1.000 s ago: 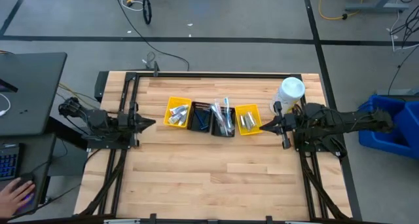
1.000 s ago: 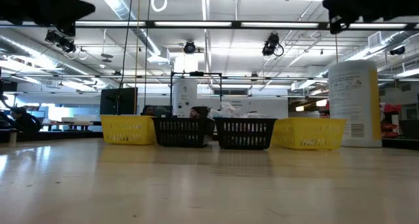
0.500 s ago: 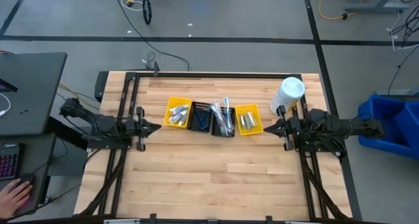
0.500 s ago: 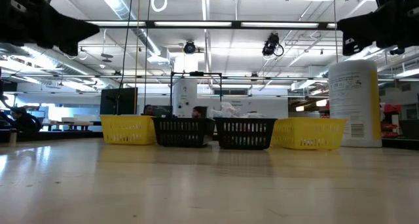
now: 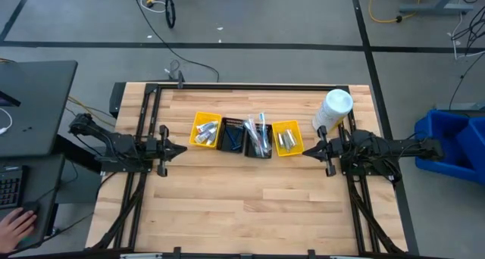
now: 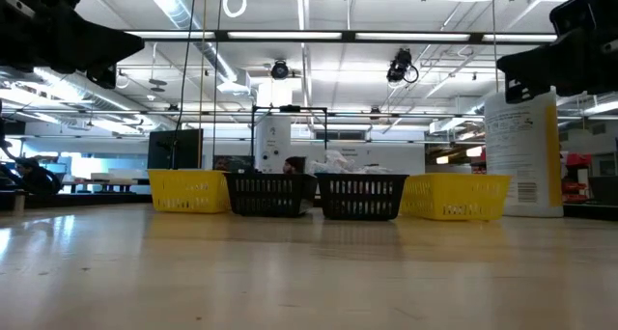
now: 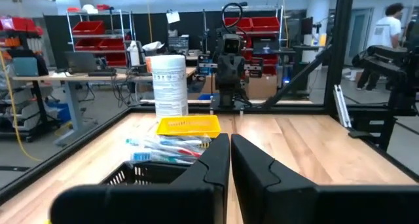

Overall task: Pick & Place Travel size toiletries
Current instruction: Return to Home Position

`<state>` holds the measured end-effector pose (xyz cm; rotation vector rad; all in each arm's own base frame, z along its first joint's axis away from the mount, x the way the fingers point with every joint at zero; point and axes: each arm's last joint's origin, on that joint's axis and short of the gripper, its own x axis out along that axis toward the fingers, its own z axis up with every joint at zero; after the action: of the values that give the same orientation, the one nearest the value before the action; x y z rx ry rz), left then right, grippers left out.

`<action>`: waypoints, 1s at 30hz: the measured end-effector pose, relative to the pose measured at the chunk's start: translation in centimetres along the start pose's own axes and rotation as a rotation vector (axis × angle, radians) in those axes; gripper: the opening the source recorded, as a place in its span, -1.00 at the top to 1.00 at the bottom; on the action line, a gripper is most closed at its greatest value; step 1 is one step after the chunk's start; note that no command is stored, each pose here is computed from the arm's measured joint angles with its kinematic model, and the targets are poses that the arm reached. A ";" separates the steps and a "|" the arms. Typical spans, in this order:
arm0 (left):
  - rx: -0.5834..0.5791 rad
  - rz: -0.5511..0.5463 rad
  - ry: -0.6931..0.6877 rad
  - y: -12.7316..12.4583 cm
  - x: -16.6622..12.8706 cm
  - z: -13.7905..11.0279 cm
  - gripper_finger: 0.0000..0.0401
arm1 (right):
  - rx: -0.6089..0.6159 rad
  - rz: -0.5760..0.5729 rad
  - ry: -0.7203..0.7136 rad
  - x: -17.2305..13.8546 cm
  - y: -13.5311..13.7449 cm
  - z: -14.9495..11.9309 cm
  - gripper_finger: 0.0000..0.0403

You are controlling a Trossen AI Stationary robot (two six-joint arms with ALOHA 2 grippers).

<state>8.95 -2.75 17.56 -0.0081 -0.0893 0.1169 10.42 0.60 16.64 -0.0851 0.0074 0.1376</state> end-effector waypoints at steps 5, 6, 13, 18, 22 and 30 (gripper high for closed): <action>0.016 0.000 0.000 0.0 0.0 0.0 0.88 | 0.017 -0.001 -0.001 0.0 0.0 0.0 0.97; 0.025 0.001 0.000 0.0 0.0 0.0 0.88 | 0.017 -0.001 0.000 0.0 0.0 0.0 0.97; 0.113 0.002 0.001 0.0 0.0 0.0 0.88 | 0.018 -0.002 0.000 0.0 0.0 0.0 0.97; 0.146 0.002 0.001 0.0 0.0 0.0 0.88 | 0.018 -0.003 0.000 0.0 0.0 0.0 0.97; 0.146 0.002 0.001 0.0 0.0 0.0 0.88 | 0.018 -0.003 0.000 0.0 0.0 0.0 0.97; 0.146 0.002 0.001 0.0 0.0 -0.1 0.88 | 0.018 -0.003 0.001 0.0 0.0 0.0 0.97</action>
<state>8.96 -2.75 17.51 0.1380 -0.0791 0.1252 10.43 0.59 16.63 -0.0674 0.0093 0.1347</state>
